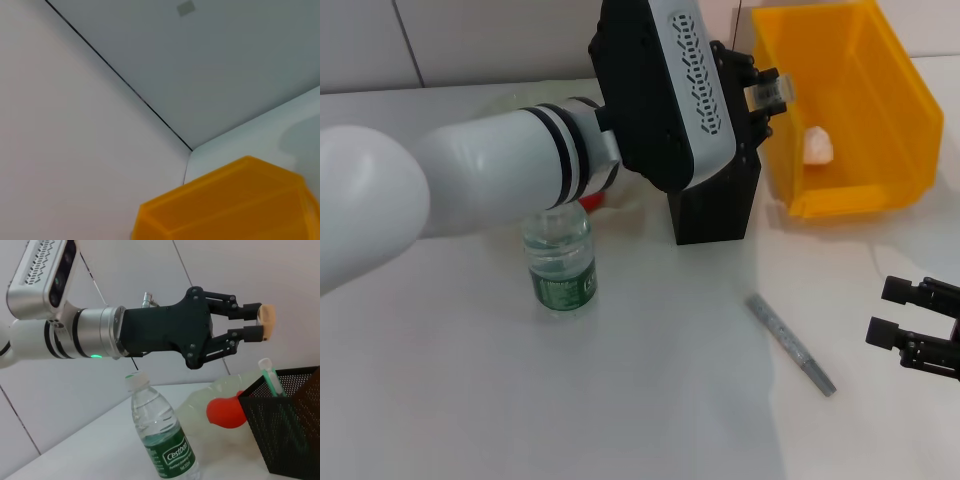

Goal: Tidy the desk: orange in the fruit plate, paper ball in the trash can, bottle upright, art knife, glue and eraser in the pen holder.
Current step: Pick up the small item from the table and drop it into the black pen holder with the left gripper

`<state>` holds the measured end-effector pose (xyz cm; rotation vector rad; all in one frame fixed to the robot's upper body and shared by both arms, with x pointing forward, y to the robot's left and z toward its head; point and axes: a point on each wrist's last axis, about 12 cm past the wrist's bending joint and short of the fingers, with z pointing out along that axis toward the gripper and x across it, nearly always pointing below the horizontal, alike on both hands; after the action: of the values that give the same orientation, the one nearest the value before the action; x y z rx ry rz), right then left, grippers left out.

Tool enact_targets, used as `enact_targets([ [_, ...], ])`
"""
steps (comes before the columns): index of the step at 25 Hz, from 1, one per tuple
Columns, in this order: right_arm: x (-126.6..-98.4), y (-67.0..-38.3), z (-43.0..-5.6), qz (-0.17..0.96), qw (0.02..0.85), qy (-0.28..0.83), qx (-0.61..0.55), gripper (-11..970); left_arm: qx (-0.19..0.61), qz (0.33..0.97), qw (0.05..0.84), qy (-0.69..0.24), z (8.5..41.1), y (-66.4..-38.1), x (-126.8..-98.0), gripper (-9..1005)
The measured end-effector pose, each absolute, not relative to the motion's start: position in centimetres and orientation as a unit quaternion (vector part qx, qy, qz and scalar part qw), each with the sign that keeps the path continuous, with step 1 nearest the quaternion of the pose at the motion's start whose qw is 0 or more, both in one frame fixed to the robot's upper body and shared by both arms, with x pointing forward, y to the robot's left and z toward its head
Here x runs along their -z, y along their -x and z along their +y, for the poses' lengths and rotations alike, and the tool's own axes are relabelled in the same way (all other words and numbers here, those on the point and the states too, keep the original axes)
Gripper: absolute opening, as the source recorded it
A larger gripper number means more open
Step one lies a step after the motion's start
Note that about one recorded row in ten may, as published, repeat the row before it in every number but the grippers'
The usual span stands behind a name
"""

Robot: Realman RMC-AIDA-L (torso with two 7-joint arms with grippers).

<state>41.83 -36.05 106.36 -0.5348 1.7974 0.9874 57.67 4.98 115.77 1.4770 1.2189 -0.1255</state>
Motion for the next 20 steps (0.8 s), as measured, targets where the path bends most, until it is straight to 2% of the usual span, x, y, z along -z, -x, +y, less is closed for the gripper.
enact_targets([
  [20,-106.4,-41.8,-36.1,0.74,0.49,0.22,-0.406,774,0.021,0.526,0.584,-0.618,6.1,-59.2,-116.5,253],
])
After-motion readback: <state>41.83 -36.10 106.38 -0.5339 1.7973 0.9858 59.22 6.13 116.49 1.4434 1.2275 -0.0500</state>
